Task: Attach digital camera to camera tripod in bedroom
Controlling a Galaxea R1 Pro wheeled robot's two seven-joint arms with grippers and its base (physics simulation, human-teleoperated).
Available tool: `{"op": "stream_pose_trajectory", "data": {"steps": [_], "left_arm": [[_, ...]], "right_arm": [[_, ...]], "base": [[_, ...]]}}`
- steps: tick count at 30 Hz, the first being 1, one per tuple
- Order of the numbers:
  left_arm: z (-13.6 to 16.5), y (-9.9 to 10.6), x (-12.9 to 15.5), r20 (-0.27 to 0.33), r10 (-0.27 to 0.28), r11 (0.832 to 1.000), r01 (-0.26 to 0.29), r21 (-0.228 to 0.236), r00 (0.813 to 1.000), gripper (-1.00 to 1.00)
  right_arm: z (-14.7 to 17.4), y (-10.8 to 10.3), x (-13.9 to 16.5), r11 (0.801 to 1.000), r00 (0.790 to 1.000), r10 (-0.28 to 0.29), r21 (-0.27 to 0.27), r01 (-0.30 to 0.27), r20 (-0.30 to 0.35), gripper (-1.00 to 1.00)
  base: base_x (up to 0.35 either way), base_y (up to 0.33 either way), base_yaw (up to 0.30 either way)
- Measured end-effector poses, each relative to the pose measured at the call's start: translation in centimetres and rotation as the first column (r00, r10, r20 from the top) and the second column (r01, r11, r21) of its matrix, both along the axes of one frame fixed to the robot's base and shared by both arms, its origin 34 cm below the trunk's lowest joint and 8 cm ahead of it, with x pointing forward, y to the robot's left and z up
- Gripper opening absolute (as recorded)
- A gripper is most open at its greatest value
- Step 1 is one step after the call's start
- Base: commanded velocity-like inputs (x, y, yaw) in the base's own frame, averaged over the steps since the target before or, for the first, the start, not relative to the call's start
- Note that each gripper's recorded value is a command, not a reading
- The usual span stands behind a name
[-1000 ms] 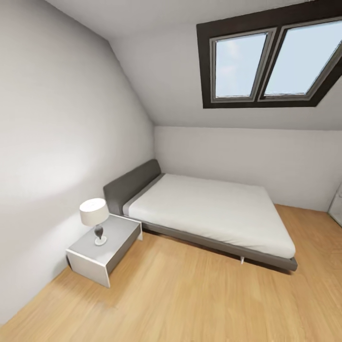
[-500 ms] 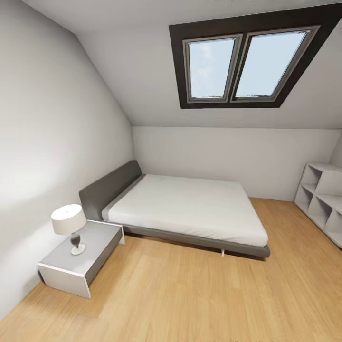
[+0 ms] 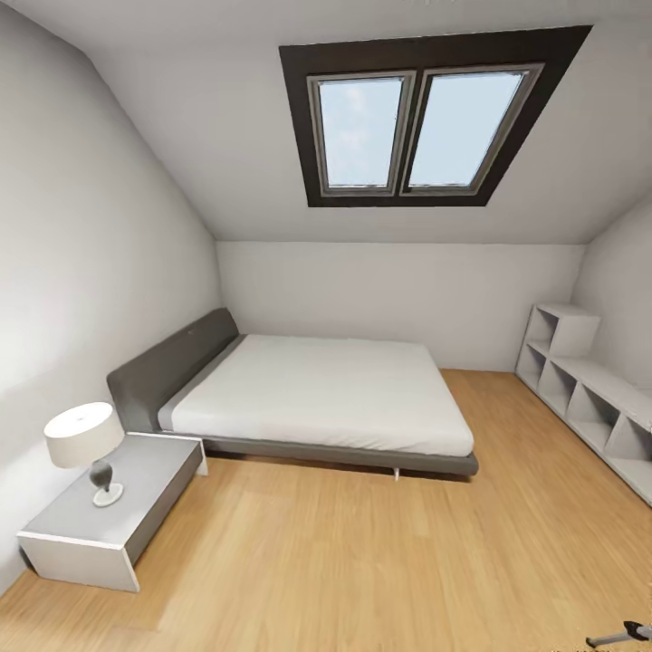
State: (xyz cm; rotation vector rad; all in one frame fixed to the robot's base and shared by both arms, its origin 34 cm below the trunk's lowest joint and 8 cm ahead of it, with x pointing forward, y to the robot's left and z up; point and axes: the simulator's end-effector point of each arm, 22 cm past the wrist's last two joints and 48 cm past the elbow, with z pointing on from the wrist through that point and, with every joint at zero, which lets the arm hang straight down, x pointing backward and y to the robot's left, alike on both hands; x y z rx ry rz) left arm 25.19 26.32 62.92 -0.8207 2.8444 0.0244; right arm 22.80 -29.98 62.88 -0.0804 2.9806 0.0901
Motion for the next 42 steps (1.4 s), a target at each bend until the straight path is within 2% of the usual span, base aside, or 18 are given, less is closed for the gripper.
{"op": "stream_pose_trajectory", "data": {"steps": [16,42], "left_arm": [[-0.01,-0.24,-0.13,-0.003,-0.01,1.0,0.01,-0.002,1.0,-1.0],[-0.01,-0.24,-0.13,-0.003,-0.011,1.0,0.011,-0.002,1.0,-1.0]], "right_arm": [[0.02,0.01,-0.04,1.0,1.0,0.005,0.0,-0.005,0.0,1.0],[0.01,0.17,-0.03,1.0,1.0,0.003,0.002,-0.003,0.0,1.0]], "base": [[0.226,0.068,-0.015],[0.311,0.182,-0.011]]}}
